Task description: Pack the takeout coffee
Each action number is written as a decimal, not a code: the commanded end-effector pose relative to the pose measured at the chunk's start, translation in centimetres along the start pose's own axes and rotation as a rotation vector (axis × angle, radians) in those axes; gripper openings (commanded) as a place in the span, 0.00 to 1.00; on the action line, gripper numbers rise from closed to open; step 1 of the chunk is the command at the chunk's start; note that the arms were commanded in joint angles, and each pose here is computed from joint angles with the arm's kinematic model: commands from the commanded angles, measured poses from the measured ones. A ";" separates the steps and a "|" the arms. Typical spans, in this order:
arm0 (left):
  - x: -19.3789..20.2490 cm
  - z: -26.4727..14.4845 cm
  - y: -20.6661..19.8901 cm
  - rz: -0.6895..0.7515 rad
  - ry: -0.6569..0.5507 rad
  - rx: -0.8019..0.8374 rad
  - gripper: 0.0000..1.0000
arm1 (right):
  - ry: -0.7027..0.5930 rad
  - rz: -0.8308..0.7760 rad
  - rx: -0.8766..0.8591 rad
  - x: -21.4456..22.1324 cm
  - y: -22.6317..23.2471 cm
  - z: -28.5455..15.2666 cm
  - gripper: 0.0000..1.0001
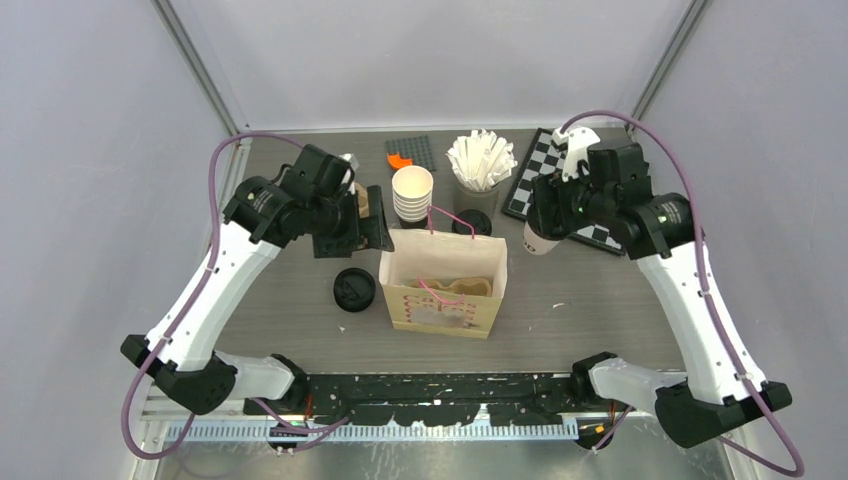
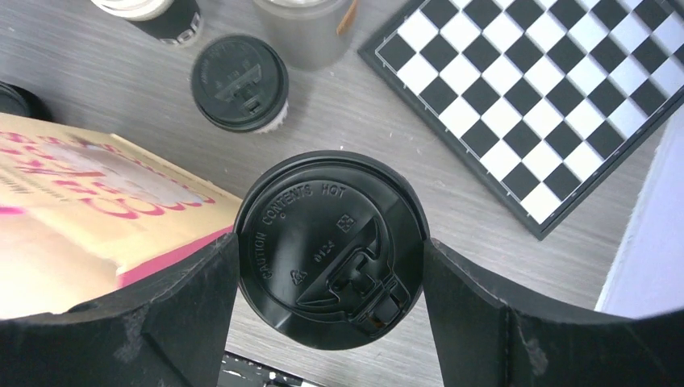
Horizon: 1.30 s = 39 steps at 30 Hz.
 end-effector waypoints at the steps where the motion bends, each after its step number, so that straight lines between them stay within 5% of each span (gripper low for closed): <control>1: -1.2 0.0 -0.7 -0.013 -0.042 0.029 0.87 | -0.065 -0.023 0.007 -2.1 1.0 -4.6 0.70; 15: -2.0 1.4 -1.6 -0.055 -0.048 0.065 0.81 | -0.133 -0.128 -0.240 -5.5 9.7 -12.1 0.69; 24: -2.0 1.6 -2.1 -0.055 -0.036 0.096 0.77 | -0.177 -0.178 -0.281 -6.1 10.2 -13.5 0.69; 39: -1.5 1.7 -1.7 -0.029 -0.016 0.086 0.69 | -0.149 -0.138 -0.653 -4.0 15.9 -13.8 0.69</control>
Point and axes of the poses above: each gripper's point midway between its finger pads, its own z axis out along the fingers, its own y axis along the line the jaws close on, x = y × z, the point moved 4 cm from there along -z, back along the fingers, and after that the axes turned 9 degrees about z, right-handed, at the moved point
